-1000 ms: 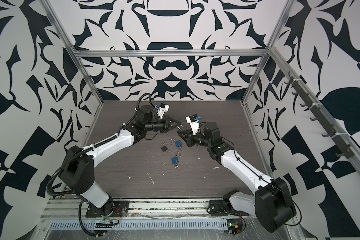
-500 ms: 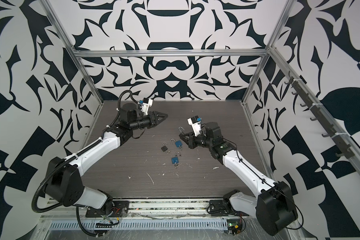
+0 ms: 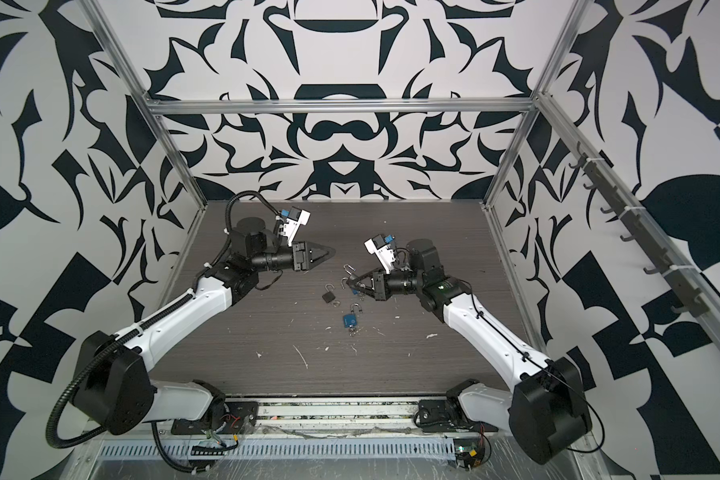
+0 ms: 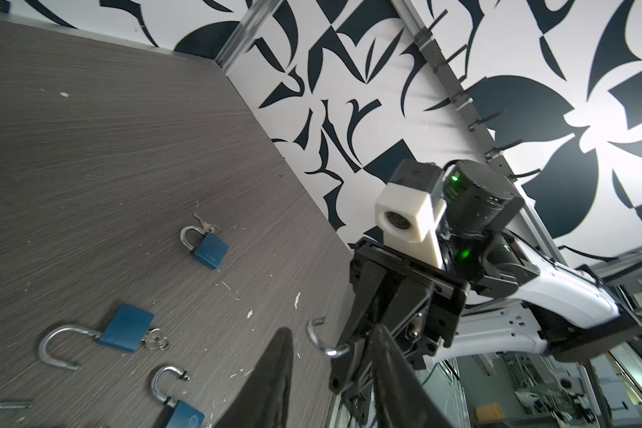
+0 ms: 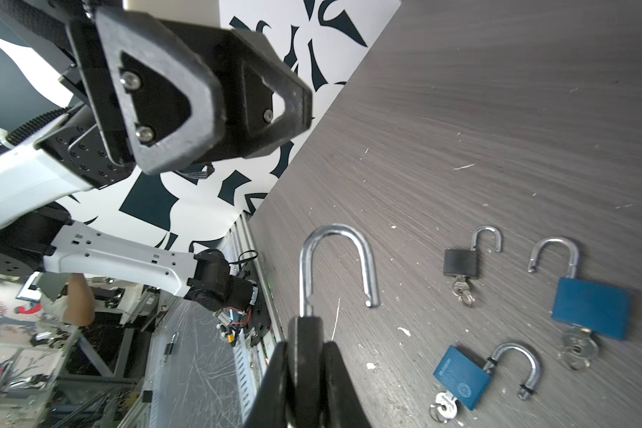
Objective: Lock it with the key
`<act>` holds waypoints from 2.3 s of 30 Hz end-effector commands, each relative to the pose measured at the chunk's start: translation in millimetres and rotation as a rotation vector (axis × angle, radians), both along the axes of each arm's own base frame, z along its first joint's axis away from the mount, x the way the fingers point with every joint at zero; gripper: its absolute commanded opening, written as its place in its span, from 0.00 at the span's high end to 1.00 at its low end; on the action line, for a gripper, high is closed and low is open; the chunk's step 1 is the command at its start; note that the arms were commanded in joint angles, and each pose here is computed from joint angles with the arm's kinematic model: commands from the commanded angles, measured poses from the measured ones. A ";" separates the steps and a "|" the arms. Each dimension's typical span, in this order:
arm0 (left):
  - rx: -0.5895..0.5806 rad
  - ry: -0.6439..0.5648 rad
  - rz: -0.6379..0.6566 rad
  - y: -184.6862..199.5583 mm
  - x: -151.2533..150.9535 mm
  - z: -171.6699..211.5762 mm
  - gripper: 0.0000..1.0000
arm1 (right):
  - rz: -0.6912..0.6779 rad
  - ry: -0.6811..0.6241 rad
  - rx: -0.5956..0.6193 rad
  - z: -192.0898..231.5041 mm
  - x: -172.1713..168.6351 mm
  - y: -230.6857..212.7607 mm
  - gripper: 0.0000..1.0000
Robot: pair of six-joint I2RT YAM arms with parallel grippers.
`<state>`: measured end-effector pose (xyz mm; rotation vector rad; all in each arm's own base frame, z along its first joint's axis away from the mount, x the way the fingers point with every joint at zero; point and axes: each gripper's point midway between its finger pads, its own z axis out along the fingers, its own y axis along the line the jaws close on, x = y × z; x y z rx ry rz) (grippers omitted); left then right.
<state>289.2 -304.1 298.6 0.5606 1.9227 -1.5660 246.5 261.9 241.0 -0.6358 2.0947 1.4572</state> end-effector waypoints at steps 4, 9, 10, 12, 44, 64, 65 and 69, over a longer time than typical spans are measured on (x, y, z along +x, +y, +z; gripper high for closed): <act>-0.048 -0.037 -0.141 -13.4 -13.4 6.7 0.61 | 0.060 -0.016 0.059 24.8 -1.4 8.1 1.00; -0.034 0.009 -0.201 -20.5 -13.5 -7.8 0.61 | 0.072 -0.017 0.064 28.7 -0.9 11.2 1.00; -0.034 0.016 -0.213 -21.6 -13.9 -10.2 0.61 | 0.072 -0.020 0.064 30.0 -0.5 11.4 1.00; -0.032 0.033 -0.240 -24.3 -17.1 -14.9 0.61 | 0.071 -0.022 0.066 32.0 0.1 11.7 1.00; 0.034 -0.109 -0.091 -12.6 -10.1 4.2 0.60 | 0.091 0.019 0.054 28.2 5.0 18.7 1.00; 0.149 -0.029 -0.167 -26.5 -24.6 -29.6 0.62 | 0.096 0.004 0.060 37.8 4.6 18.9 1.00; 0.151 -0.027 -0.163 -25.3 -23.7 -30.7 0.63 | 0.099 0.003 0.062 38.0 4.2 18.9 1.00; 0.128 -0.026 -0.133 -15.5 -17.4 -29.1 0.64 | 0.104 0.003 0.065 40.4 2.8 18.8 1.00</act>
